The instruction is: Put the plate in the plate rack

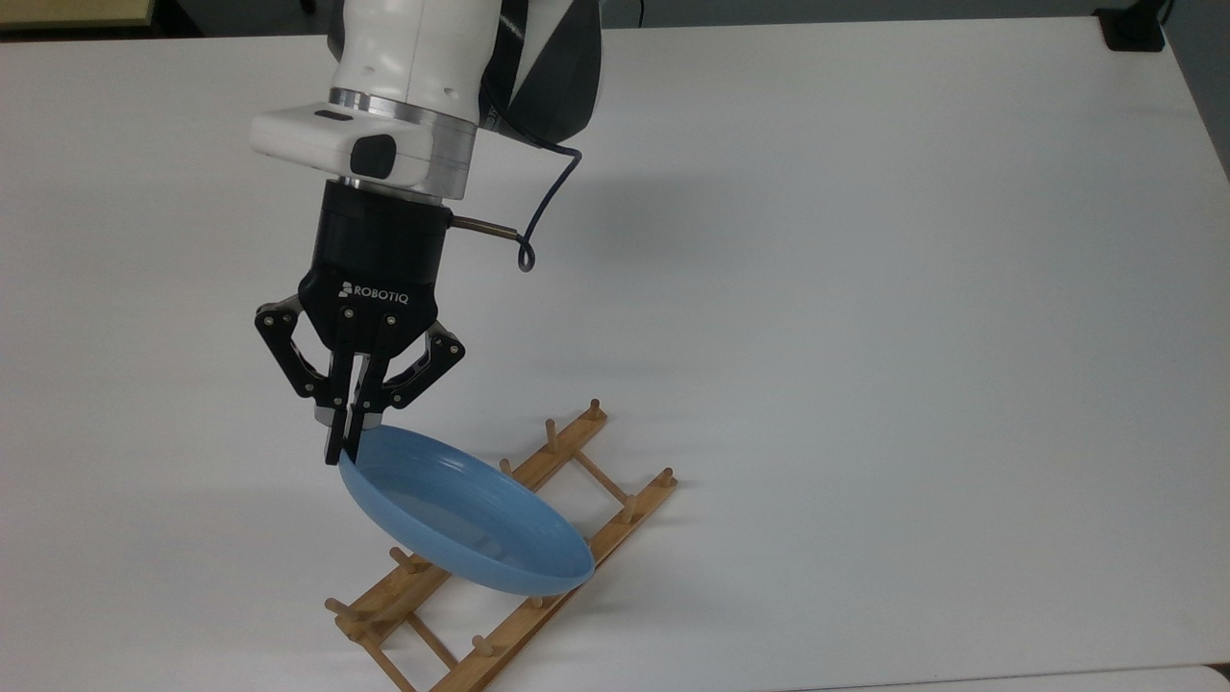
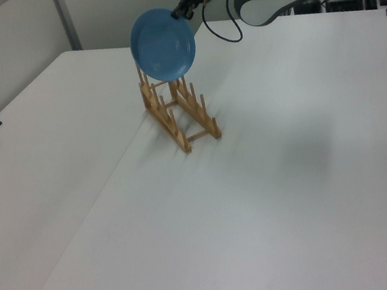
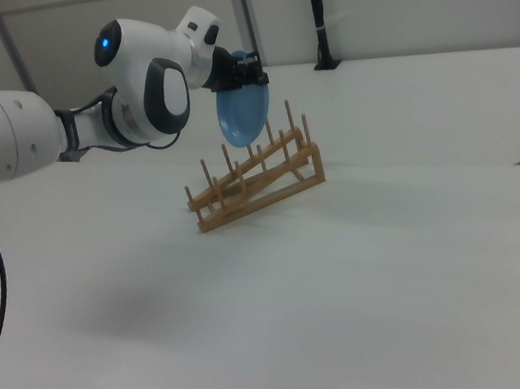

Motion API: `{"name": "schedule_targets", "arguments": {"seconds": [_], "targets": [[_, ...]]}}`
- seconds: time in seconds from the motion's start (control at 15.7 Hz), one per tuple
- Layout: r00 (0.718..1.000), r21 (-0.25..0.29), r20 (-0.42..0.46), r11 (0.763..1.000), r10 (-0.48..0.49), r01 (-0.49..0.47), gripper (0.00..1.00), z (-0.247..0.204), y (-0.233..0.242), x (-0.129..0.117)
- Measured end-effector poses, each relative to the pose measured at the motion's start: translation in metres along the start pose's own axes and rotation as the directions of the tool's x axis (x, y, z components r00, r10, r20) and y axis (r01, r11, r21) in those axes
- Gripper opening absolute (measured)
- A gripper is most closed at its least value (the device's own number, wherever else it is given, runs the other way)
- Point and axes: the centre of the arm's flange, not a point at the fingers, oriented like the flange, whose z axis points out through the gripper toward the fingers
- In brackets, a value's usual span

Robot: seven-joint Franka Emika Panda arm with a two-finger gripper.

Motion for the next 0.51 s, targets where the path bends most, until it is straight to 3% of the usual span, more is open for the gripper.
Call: {"name": "schedule_targets", "arguments": {"seconds": [0.51], "targets": [[0.991, -0.025, 0.02, 0.99, -0.136, 0.136, 0.04, 0.008, -0.027, -0.003]]}}
